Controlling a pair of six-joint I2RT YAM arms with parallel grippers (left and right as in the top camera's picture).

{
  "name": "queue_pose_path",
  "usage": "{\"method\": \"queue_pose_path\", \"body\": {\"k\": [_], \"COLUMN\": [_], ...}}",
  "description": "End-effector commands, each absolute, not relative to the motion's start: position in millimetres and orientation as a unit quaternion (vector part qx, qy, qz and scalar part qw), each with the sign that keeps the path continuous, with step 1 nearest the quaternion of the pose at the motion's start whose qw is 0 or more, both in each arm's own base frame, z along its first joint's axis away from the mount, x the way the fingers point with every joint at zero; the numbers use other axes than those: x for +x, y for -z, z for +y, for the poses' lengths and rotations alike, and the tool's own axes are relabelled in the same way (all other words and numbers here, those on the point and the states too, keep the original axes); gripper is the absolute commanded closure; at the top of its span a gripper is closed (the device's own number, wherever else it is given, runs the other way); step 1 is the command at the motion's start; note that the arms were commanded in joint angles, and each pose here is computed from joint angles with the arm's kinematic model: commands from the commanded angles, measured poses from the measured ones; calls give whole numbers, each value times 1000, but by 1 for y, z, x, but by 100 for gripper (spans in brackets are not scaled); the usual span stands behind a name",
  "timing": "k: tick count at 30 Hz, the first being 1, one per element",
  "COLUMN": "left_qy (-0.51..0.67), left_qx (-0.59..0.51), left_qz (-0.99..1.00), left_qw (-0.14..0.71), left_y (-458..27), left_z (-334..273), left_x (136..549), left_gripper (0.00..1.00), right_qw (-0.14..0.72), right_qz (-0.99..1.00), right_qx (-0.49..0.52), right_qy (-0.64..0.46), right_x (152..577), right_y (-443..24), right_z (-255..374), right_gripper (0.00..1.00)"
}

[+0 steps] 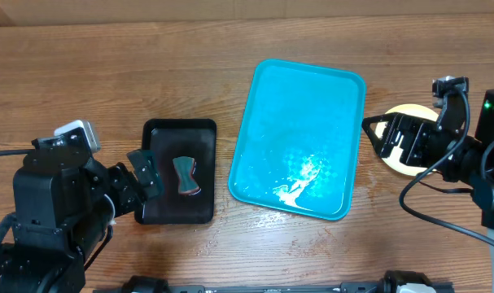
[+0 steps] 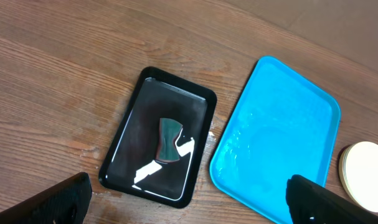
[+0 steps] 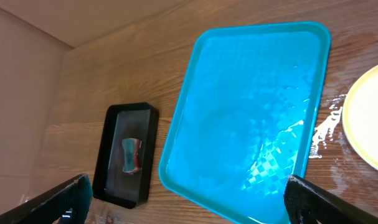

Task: Clean dirty plates on tray and stack at the side

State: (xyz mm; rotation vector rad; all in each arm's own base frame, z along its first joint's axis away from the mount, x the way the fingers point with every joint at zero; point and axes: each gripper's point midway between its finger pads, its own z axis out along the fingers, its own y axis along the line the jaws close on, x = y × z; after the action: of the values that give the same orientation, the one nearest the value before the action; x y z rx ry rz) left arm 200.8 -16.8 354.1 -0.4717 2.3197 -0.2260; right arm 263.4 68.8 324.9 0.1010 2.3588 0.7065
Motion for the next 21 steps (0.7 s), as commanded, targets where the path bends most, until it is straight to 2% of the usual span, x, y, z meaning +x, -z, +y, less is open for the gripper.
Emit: {"method": "queue_pose_path", "body": {"k": [1,8,14,17,21], "left_qy": [86,86,86,86,86], "left_qx": [-195,-196,-196,-195,-196], "left_qz": [899,899,899,899,899], "left_qw": [383,383,383,383,383], "left_y": [-361,-361,-361,-361,-361], "left_z": [-13,-13,-13,-13,-13], "left_x": [200,200,200,200,200], "left_gripper": [0,0,0,0,0], "right_qw": [355,455,549,575,578], "right_qz": [899,857,809,791,789], "right_qx": [-8,-132,-154,-155,-154], "right_qy": [-255,-204,-145,-138,-138], "right_x": [259,233,232,234,233], "right_y": [-333,-369,-386,-373,-325], "right_z": [73,79,75,74,74], "right_gripper": [0,0,0,0,0]}}
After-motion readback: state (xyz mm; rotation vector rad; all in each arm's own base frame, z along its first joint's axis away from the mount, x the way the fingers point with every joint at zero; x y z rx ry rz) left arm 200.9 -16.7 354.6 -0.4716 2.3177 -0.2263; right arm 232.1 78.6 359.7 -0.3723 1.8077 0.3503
